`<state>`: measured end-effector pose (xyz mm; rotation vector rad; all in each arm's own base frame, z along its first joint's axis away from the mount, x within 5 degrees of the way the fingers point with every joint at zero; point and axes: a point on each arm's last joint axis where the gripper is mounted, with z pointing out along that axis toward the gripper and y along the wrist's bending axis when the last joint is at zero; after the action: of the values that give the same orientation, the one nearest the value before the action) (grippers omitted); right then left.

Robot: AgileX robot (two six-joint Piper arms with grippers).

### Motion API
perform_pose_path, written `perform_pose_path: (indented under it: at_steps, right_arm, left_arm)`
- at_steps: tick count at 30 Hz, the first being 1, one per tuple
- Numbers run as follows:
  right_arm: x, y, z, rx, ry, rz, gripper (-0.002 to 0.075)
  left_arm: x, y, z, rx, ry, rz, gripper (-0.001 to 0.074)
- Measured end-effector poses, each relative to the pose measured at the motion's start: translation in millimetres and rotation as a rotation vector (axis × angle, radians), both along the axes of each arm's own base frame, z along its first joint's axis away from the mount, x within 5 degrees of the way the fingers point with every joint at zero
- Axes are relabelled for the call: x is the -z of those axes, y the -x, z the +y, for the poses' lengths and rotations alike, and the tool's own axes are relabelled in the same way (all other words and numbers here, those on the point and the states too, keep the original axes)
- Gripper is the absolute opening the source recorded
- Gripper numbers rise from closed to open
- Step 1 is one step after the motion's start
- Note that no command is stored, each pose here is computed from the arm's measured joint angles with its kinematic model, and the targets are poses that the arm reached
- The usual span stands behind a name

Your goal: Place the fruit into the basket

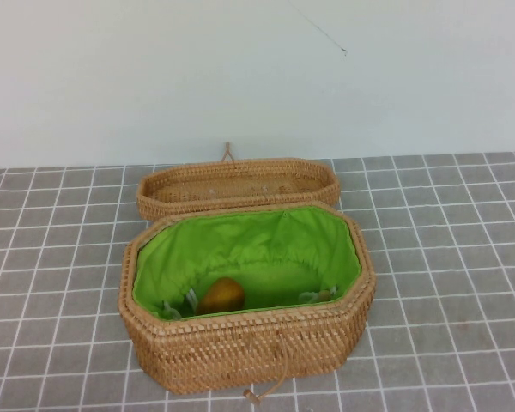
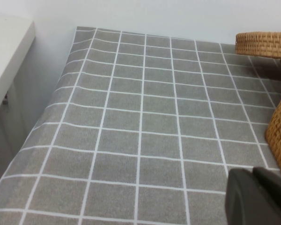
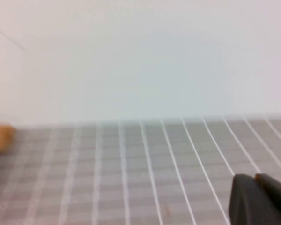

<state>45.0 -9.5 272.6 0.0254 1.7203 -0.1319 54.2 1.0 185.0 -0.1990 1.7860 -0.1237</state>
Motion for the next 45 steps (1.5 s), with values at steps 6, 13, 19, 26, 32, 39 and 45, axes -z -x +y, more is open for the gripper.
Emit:
perform_pose_path:
  at_steps: [6, 13, 19, 26, 32, 39, 45]
  right_arm:
    - [80.8, -3.6, -1.8, 0.078, -0.054, 0.073, -0.0003]
    - [97.6, -7.2, -1.4, 0.069, -0.050, 0.081, -0.0003]
    - [97.7, -7.3, -1.4, 0.069, -0.050, 0.083, -0.0003]
    - [97.7, -7.3, -1.4, 0.068, -0.048, 0.083, -0.0003]
    - [97.7, -7.3, -1.4, 0.069, -0.050, 0.083, -0.0003]
    - [97.7, -7.3, -1.4, 0.068, -0.048, 0.083, -0.0003]
    - [97.7, -7.3, -1.4, 0.068, -0.046, 0.083, -0.0003]
  left_arm:
    - [0.0, 0.0, 0.0, 0.000, 0.000, 0.000, -0.0003]
    - [0.0, 0.0, 0.0, 0.000, 0.000, 0.000, -0.0003]
    - [0.0, 0.0, 0.0, 0.000, -0.001, 0.000, -0.0003]
    - [0.0, 0.0, 0.0, 0.000, -0.001, 0.000, -0.0003]
    - [0.0, 0.0, 0.0, 0.000, -0.001, 0.000, -0.0003]
    - [0.0, 0.0, 0.0, 0.000, -0.001, 0.000, -0.0003]
    - [0.0, 0.0, 0.0, 0.000, -0.001, 0.000, -0.0003]
